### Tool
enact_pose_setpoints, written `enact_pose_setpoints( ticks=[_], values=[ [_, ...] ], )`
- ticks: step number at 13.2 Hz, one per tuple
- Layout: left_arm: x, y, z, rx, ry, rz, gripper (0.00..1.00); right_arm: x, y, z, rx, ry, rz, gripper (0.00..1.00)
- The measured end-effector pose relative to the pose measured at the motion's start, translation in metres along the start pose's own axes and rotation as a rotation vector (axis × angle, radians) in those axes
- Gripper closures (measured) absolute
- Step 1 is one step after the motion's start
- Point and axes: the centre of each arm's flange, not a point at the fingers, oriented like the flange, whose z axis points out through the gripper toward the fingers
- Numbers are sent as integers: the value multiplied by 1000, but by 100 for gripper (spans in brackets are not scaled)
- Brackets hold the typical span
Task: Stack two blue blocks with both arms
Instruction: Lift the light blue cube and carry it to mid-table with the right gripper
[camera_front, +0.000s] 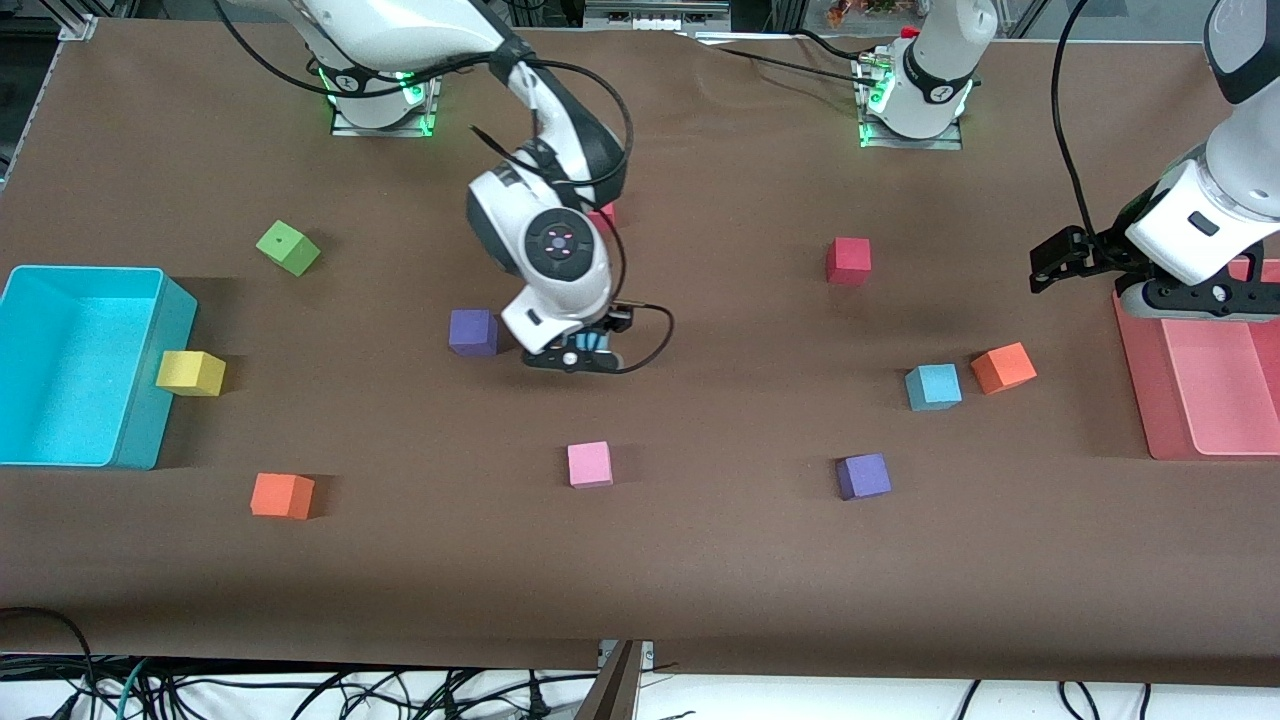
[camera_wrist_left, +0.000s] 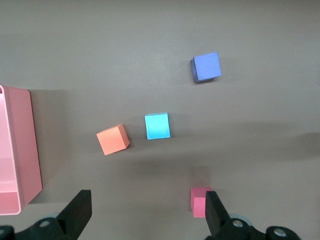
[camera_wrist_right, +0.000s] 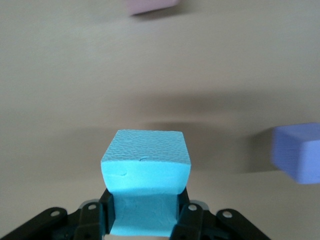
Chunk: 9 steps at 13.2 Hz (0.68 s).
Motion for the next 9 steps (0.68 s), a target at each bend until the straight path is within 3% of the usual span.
enact_pose_setpoints(
  ticks=[3, 9],
  values=[
    [0, -2, 0, 18, 1, 1, 0, -4, -28, 20, 31, -23, -13, 51],
    [0, -4, 4, 36, -6, 3, 0, -19, -53, 55, 26, -32, -46, 51]
  ],
)
